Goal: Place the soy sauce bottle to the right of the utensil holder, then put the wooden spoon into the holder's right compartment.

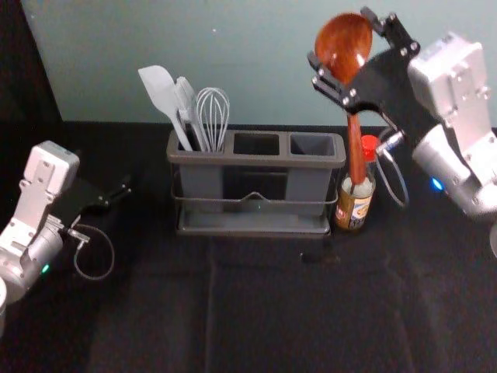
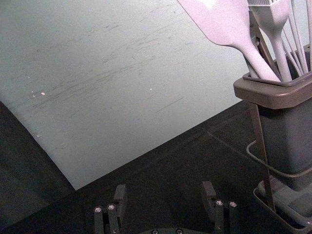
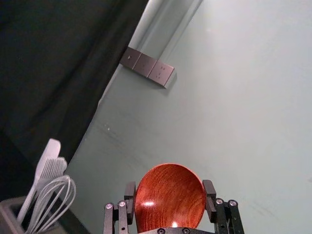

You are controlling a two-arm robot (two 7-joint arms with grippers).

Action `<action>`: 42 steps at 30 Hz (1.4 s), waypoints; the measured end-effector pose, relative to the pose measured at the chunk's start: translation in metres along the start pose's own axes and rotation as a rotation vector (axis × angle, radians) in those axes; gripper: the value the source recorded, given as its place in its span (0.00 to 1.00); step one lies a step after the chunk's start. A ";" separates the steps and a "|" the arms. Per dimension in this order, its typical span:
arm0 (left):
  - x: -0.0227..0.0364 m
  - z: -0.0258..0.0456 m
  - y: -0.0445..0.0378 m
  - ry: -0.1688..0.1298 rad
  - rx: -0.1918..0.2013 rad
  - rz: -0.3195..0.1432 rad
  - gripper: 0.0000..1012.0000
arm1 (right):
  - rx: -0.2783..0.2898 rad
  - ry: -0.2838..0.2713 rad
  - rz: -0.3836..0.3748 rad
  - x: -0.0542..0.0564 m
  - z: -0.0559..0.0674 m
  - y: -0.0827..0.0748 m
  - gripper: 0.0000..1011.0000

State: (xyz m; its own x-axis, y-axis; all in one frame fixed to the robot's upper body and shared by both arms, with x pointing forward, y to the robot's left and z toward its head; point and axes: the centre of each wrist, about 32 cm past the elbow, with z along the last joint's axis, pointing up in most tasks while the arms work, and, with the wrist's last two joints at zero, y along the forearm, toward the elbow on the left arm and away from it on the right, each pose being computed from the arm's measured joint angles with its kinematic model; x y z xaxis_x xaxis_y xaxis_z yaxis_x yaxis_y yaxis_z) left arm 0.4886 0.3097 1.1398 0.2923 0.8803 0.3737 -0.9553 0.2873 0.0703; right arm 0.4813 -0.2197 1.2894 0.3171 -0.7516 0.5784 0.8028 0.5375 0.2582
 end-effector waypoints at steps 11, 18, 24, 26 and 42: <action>0.0000 0.0000 0.0000 0.000 0.000 0.000 0.99 | 0.045 -0.031 0.012 0.006 -0.002 0.033 0.83; 0.0000 0.0000 0.0000 0.000 0.000 0.000 0.99 | 0.062 -0.045 0.016 0.006 -0.007 0.046 0.83; 0.0000 0.0000 0.0000 0.000 0.000 0.000 0.99 | 0.073 -0.044 0.020 0.001 -0.016 0.058 0.83; 0.0000 0.0000 0.0000 0.000 0.000 0.000 0.99 | 0.072 -0.051 0.025 0.000 -0.020 0.061 0.83; 0.0000 0.0000 0.0000 0.000 0.000 0.000 0.99 | 0.110 -0.058 0.038 -0.006 -0.044 0.081 0.83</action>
State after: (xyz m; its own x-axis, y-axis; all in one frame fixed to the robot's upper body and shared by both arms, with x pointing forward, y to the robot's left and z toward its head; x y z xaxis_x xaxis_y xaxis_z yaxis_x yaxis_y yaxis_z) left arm 0.4886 0.3097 1.1398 0.2923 0.8803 0.3738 -0.9553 0.2873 0.0703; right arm 0.5669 -0.1889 1.2726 0.3136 -0.7084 0.6323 0.7296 0.6059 0.3171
